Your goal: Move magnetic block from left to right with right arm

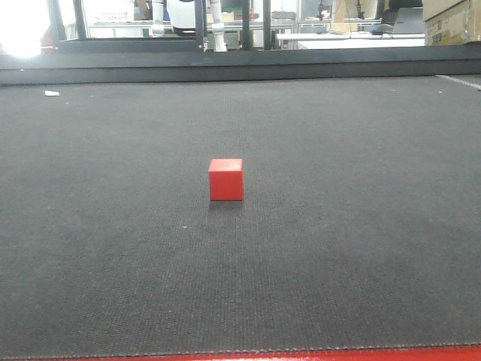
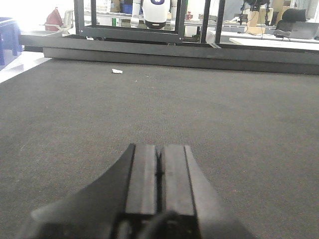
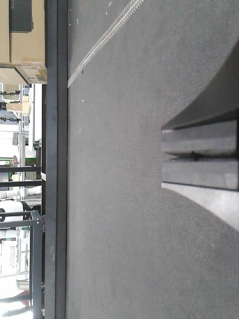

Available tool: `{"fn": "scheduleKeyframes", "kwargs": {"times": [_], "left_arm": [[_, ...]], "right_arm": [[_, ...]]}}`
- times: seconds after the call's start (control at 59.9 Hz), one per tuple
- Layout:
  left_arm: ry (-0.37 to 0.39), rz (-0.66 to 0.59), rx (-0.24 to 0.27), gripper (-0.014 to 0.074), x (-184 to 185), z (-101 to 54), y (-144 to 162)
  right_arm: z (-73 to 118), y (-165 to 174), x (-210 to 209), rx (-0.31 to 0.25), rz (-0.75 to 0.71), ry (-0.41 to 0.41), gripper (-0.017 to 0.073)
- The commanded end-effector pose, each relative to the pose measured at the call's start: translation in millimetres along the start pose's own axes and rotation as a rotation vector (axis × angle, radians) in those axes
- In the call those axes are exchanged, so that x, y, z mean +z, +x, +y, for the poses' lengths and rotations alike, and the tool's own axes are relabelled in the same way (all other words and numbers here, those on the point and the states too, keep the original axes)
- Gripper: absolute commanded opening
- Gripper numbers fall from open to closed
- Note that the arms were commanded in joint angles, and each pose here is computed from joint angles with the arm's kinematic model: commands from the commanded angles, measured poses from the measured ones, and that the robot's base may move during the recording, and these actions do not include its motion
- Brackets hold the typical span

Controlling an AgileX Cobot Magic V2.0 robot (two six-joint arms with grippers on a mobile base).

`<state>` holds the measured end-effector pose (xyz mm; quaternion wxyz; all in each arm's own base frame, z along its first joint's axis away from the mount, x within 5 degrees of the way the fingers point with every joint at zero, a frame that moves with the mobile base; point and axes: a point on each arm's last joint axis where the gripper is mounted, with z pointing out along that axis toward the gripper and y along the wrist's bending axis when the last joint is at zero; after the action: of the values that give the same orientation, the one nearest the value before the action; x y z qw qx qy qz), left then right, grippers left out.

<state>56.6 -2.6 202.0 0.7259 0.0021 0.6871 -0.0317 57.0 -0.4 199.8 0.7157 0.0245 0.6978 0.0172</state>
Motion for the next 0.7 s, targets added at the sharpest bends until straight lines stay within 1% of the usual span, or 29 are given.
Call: {"fn": "scheduleKeyframes", "kwargs": {"times": [0.0, 0.685], "left_arm": [[0.007, -0.095, -0.007, -0.0116, -1.2, -0.4, -5.7], [0.007, -0.095, -0.007, -0.0116, -1.2, -0.4, -5.7]], "right_arm": [[-0.5, -10.8, -2.3, -0.006, -0.115, 0.006, 0.0062], [-0.5, -10.8, -2.3, -0.006, -0.115, 0.006, 0.0062]]}}
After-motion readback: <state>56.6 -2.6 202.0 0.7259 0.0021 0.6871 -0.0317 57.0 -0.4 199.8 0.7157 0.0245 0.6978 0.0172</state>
